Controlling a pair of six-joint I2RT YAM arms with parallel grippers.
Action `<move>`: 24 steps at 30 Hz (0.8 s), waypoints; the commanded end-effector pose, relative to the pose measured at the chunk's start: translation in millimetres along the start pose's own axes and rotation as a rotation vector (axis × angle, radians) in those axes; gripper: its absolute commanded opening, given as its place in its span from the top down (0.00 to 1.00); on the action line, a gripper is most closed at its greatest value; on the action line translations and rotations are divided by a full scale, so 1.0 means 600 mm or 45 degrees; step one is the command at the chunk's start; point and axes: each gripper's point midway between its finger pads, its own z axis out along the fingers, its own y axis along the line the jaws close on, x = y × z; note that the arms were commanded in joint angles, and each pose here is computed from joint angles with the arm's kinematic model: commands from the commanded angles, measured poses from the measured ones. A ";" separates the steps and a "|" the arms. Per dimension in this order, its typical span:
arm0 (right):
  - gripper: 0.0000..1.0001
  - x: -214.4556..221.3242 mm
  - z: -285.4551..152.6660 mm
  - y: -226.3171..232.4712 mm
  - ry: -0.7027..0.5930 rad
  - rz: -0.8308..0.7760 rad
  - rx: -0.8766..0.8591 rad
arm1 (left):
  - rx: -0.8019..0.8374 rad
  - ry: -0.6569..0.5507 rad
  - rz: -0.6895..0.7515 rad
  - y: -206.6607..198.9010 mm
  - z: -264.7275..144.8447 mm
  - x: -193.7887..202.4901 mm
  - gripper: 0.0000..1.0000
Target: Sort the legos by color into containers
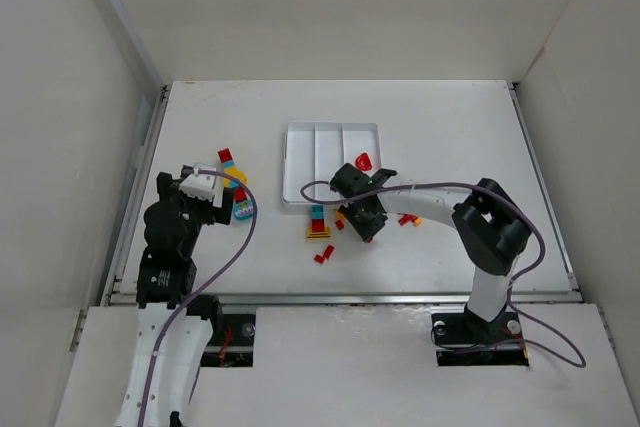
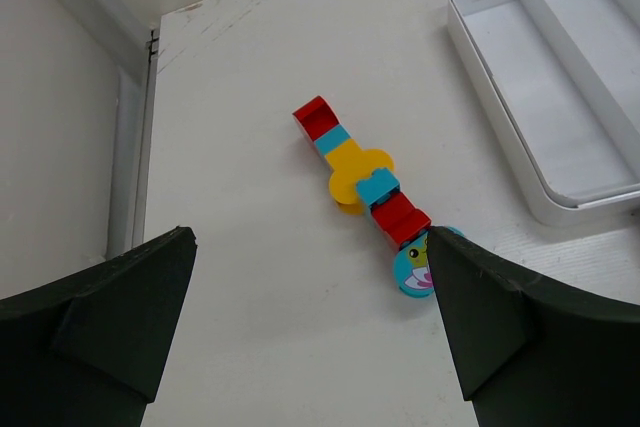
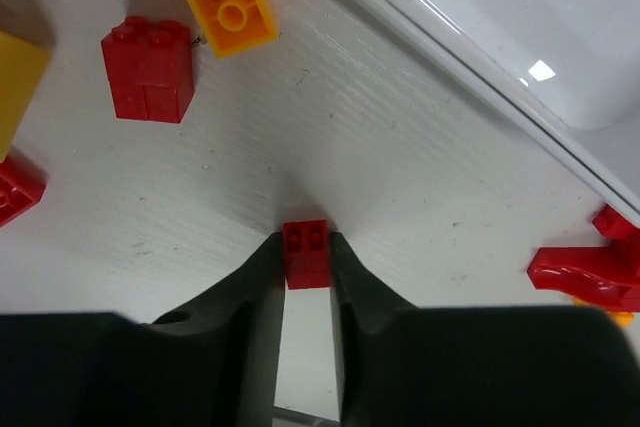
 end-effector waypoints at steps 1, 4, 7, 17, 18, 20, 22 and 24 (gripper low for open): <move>0.76 -0.024 -0.016 0.008 -0.065 -0.007 -0.027 | -0.028 -0.039 0.037 0.009 -0.001 -0.010 0.00; 0.97 -0.025 -0.027 0.014 -0.095 -0.005 -0.060 | -0.039 -0.036 0.037 0.012 -0.001 -0.009 0.00; 1.00 -0.041 -0.065 0.015 -0.186 0.038 -0.079 | -0.036 -0.025 0.036 0.011 -0.001 -0.005 0.00; 1.00 -0.257 -0.169 -0.107 -0.707 0.484 -0.176 | -0.103 -0.057 0.071 0.032 0.001 -0.026 0.00; 1.00 -0.262 -0.148 -0.115 -0.646 0.500 -0.175 | -0.094 -0.080 0.073 0.032 0.000 -0.042 0.00; 1.00 -0.276 -0.109 -0.127 -0.574 0.484 -0.136 | 0.024 -0.115 0.109 0.007 0.004 -0.053 0.00; 0.95 -0.283 -0.099 -0.150 -0.575 0.510 -0.077 | 0.122 -0.123 0.171 -0.011 0.008 -0.057 0.00; 0.72 -0.287 -0.104 -0.159 -0.588 0.522 -0.072 | 0.264 -0.134 0.223 -0.041 0.009 -0.057 0.00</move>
